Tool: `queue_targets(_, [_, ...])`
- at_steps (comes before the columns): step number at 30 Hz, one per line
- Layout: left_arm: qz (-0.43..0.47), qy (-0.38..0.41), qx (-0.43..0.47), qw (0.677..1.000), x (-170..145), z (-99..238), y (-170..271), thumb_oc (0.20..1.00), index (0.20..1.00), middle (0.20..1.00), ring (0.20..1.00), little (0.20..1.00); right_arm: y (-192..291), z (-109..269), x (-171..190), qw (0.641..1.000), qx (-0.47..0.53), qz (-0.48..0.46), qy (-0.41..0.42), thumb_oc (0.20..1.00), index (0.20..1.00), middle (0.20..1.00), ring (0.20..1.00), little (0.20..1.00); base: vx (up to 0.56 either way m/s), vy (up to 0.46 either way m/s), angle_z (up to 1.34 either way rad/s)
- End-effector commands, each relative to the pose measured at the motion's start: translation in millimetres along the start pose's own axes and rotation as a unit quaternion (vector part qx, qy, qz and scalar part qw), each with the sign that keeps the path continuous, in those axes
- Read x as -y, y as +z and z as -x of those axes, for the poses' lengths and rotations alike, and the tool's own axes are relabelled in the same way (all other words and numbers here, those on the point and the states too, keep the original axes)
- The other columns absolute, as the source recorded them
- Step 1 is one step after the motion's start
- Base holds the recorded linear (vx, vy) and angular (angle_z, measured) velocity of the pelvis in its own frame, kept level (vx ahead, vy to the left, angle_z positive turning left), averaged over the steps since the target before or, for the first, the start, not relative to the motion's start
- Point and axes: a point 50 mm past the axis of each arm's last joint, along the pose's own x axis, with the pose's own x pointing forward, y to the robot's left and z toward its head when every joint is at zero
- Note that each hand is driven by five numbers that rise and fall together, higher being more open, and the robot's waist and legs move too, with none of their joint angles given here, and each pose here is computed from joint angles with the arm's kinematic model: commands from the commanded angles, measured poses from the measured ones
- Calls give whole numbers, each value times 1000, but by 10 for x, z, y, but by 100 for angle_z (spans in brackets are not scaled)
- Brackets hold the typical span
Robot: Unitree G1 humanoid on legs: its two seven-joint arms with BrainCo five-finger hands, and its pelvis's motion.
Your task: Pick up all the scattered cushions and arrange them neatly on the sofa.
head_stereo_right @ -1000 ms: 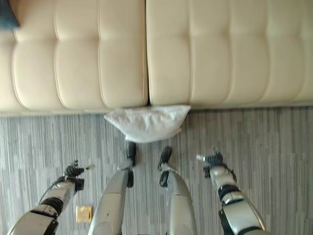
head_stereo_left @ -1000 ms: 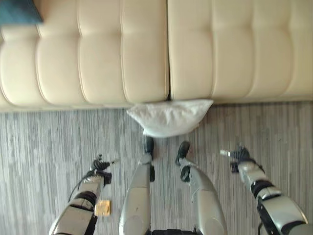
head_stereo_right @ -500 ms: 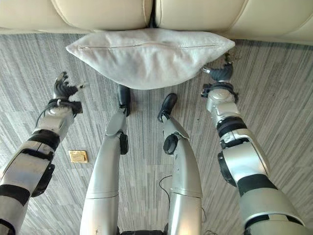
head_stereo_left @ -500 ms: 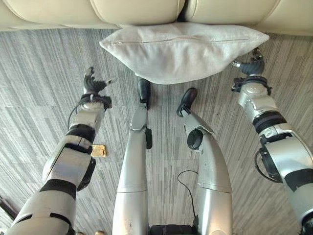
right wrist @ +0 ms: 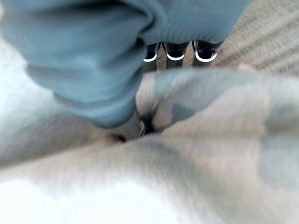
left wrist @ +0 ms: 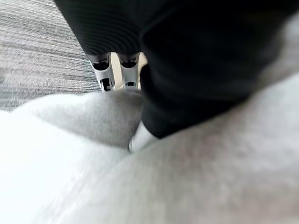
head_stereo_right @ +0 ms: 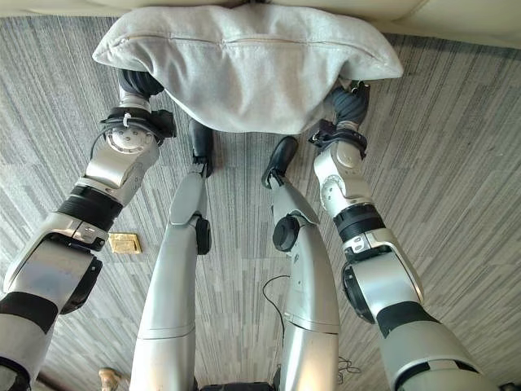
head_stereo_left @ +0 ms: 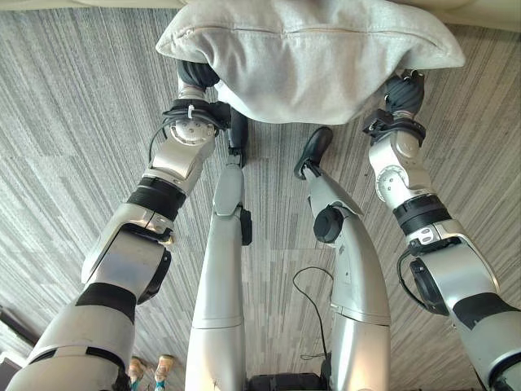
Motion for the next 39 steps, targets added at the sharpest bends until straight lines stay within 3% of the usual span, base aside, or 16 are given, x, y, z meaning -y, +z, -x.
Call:
queue_targets(1, [175,-139,76,972,864,442,270,200,200,200,200,200,30,432,-786,974,56,-96,199,200,200,200,200,200,-34,-36,1])
queue_targets(9, [203,-156,33,966,828,766,-39,200,200,200,200,200,-278,806,-553,962,-2,-172,212,200,200,200,200,200,-35,-24,0])
queue_targets(19, [205,-125,-70,968,341,1480,-700,200,200,200,200,200,-850,1582,265,966,-141,-115,184,200,200,200,200,200,43,-45,-3])
queue_targets(22, [196,-92,-104,971,53,1737,-860,200,200,200,200,200,-857,1769,576,969,-165,-70,172,200,200,200,200,200,232,-40,-1])
queue_targets(31, [181,-45,-204,961,-350,2236,-1162,200,200,200,200,200,-796,2028,1080,973,-198,22,120,200,200,200,200,200,135,-38,1])
queue_targets(39, [162,-32,-206,965,-467,2312,-1165,200,200,200,200,200,-714,2009,1076,971,-181,70,140,200,200,200,200,200,86,-75,9])
